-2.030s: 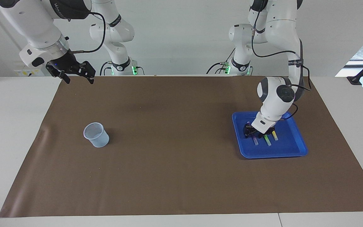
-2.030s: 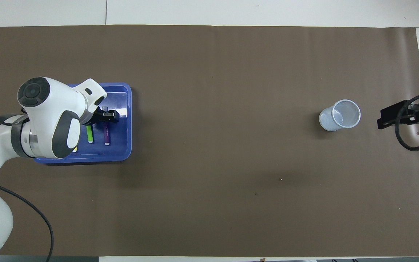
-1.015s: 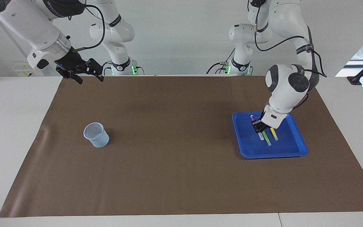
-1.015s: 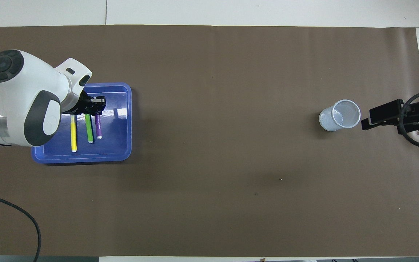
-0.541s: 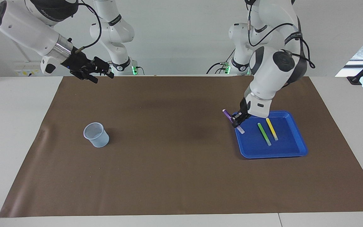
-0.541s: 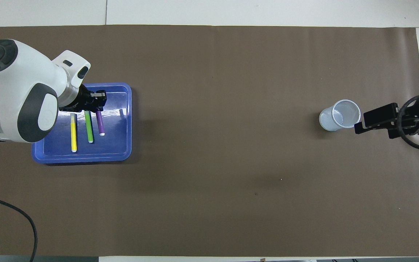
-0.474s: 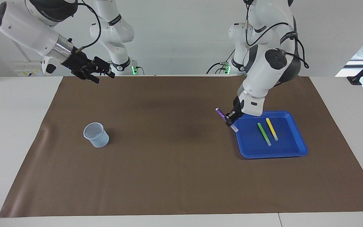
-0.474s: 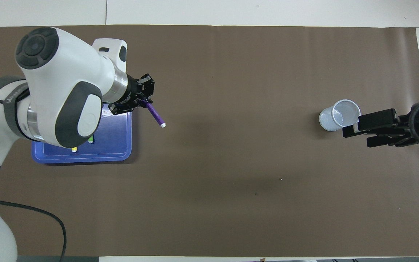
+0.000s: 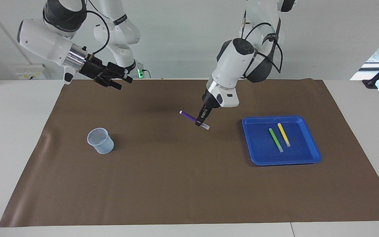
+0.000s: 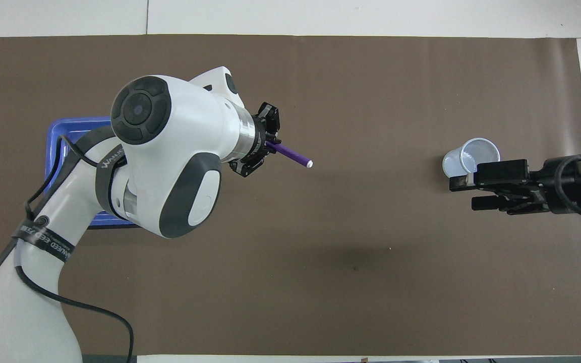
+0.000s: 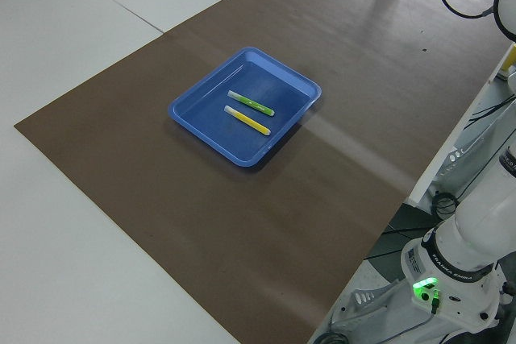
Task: Transfer and insert pens with both arms
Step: 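Lift the purple pen with the left gripper while the right gripper approaches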
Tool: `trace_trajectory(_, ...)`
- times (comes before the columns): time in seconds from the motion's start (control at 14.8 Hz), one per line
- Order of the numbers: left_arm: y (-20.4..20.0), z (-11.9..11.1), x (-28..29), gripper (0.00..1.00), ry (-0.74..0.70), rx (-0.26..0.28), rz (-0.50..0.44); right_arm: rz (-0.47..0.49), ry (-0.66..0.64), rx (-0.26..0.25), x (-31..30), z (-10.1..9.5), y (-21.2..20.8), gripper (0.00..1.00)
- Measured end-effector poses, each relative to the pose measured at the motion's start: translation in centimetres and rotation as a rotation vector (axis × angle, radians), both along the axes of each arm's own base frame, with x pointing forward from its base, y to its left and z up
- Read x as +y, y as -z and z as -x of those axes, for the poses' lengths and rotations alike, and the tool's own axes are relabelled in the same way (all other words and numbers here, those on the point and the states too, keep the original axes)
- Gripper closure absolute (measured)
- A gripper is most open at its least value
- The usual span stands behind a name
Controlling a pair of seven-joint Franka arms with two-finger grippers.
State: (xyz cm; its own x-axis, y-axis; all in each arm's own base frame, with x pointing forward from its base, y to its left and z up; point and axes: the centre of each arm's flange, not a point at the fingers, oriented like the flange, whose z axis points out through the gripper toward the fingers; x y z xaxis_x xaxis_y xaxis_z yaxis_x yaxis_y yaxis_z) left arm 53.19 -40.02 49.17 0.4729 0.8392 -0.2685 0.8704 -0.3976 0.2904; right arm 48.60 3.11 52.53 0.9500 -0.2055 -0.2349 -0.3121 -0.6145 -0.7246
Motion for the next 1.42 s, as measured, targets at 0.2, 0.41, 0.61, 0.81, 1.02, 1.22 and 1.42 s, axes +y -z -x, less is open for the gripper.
trace_trajectory(0.2,-0.2,1.7,-2.6,0.83,-0.078,0.031,0.039,-0.058,0.023,-0.002,2.3,-0.2,2.0,0.00)
trace_trajectory(0.41,-0.4,3.2,-4.5,0.83,-0.110,0.052,0.062,-0.113,0.075,0.001,3.0,-0.8,3.4,0.22)
trace_trajectory(0.61,-0.8,4.8,-6.6,0.83,-0.136,0.052,0.094,-0.148,0.124,0.018,3.9,-1.8,5.1,0.23)
trace_trajectory(0.81,-1.0,6.4,-8.4,0.83,-0.136,0.059,0.107,-0.181,0.171,0.026,5.0,-2.6,6.0,0.27)
trace_trajectory(1.02,-1.2,6.6,-8.7,0.83,-0.152,0.054,0.123,-0.199,0.197,0.046,5.6,-2.8,6.1,0.35)
trace_trajectory(1.22,-1.5,6.6,-8.9,0.83,-0.163,0.041,0.142,-0.201,0.199,0.050,5.7,-2.8,6.1,0.35)
trace_trajectory(1.42,-1.6,6.7,-9.1,0.83,-0.165,0.035,0.150,-0.201,0.199,0.050,5.7,-2.8,6.1,0.35)
